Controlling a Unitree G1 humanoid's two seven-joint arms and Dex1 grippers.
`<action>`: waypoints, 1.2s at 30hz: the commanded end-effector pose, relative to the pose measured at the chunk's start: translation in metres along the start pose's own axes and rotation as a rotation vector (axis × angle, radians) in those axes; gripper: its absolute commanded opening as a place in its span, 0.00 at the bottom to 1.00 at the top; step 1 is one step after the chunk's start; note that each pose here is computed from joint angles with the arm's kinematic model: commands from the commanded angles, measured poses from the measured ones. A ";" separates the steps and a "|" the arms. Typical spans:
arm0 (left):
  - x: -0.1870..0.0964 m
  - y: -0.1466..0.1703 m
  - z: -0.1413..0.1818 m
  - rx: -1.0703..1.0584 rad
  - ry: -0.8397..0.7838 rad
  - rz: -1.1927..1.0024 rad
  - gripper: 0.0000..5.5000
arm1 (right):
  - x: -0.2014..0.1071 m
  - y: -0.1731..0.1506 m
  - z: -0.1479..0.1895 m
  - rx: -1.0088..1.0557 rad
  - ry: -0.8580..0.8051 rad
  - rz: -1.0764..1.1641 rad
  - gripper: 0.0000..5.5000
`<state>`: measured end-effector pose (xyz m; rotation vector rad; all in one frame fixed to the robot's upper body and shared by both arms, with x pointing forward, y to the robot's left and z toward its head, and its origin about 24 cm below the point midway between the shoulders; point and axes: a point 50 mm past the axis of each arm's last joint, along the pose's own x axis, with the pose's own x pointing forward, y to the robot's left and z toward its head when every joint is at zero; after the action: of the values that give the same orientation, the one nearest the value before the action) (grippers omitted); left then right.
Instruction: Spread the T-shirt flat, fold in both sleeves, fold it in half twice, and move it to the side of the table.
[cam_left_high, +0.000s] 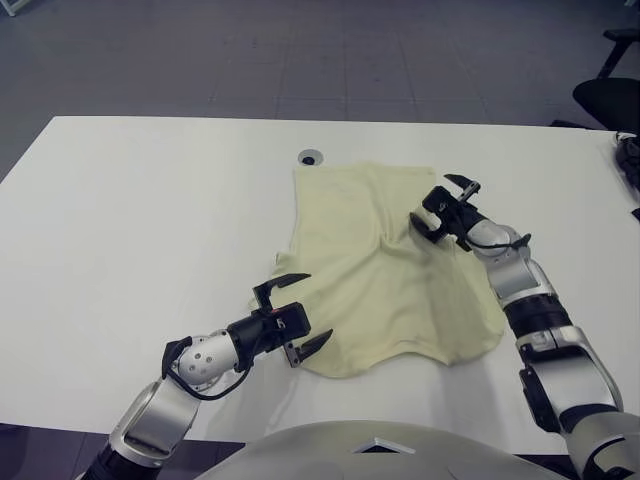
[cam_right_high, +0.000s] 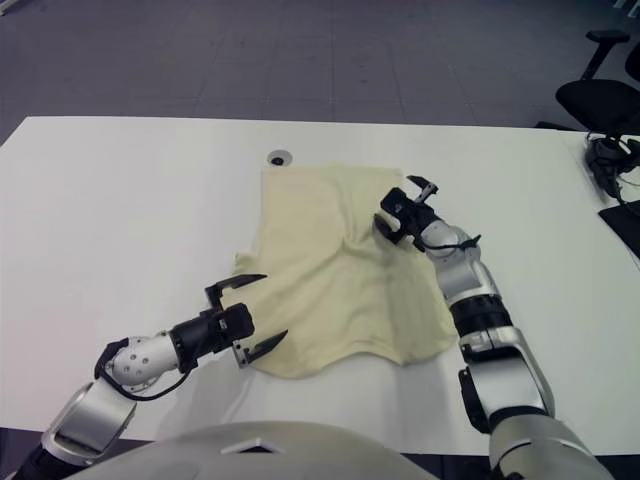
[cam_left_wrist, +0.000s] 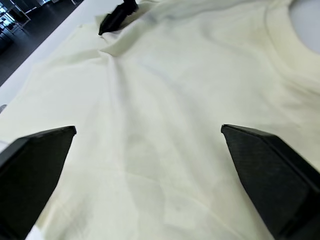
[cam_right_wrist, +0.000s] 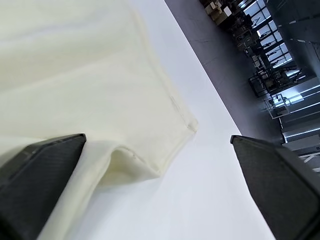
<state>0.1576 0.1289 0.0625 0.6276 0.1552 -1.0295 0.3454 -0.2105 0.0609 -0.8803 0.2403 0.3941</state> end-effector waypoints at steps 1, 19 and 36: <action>-0.002 -0.004 -0.004 0.025 0.026 -0.022 0.98 | 0.009 -0.006 -0.009 -0.083 0.075 0.030 0.98; -0.012 0.015 -0.017 0.074 0.079 0.036 0.98 | -0.020 -0.042 0.004 -0.007 -0.054 -0.002 0.98; -0.022 0.042 0.025 -0.101 -0.240 0.188 0.98 | -0.126 -0.009 0.015 -0.420 0.011 0.378 0.98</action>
<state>0.1710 0.1434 0.1012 0.4478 -0.0384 -0.9561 0.2463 -0.2362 0.1203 -1.1702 0.3199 0.7413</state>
